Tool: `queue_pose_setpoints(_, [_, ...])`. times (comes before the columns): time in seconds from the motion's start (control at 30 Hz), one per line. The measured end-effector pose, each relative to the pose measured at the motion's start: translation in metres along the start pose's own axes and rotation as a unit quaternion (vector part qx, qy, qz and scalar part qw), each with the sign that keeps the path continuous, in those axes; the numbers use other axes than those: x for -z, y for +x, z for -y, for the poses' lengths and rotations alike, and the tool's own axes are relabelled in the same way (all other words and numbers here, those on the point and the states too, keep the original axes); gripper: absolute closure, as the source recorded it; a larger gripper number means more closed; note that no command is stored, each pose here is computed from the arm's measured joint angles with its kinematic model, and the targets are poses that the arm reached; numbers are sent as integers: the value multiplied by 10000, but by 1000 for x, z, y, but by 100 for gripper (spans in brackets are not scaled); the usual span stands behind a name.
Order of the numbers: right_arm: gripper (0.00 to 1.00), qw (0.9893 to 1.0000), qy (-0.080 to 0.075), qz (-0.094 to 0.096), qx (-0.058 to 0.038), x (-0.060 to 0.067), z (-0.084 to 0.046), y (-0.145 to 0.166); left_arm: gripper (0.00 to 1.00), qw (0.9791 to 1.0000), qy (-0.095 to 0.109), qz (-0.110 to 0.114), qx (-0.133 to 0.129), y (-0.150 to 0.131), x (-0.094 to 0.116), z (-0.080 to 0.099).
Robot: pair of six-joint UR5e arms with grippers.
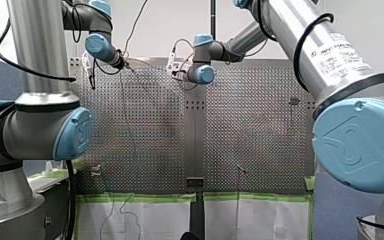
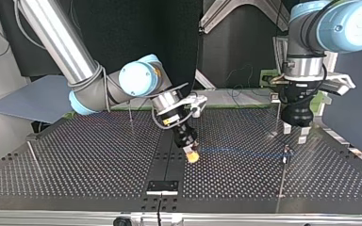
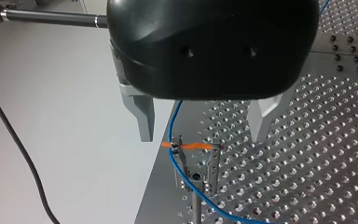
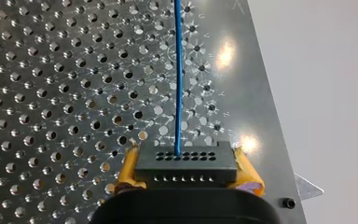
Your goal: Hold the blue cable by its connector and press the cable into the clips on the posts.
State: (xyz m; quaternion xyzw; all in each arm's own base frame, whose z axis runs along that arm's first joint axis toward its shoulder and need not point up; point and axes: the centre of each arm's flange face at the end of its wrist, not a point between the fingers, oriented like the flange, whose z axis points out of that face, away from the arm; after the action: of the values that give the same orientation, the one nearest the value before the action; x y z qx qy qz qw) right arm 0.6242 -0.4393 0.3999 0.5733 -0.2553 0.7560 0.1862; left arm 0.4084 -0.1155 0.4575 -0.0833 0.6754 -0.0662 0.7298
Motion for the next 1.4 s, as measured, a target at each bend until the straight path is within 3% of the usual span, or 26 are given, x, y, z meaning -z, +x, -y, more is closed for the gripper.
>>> queue_pose_setpoints(0.3, [100, 10000, 19, -61, 8, 0, 3, 10, 0, 9999, -102, -26, 0, 1, 3, 1])
queue_pose_setpoints(0.63, [100, 9990, 158, -411, 53, 9, 22, 72, 0, 9996, -291, 16, 7, -5, 12, 4])
queue_pose_setpoints(0.83, [100, 9996, 145, -232, 54, 18, 27, 73, 0, 9994, -356, -34, -6, -4, 17, 8])
queue_pose_setpoints(0.97, [100, 9999, 49, 2, 115, 28, 26, 63, 0, 9992, -387, -70, -54, -3, 20, 11])
queue_pose_setpoints(1.07, [100, 9997, -72, 61, 203, 35, 23, 64, 0, 9992, -394, -81, -68, -2, 22, 14])
queue_pose_setpoints(1.23, [100, 9990, -295, 19, 332, 48, 17, 74, 0, 9991, -406, -90, -88, -1, 25, 17])
queue_pose_setpoints(1.4, [100, 9980, -446, -117, 423, 61, 22, 87, 0, 9991, -403, -129, -98, 0, 27, 20])
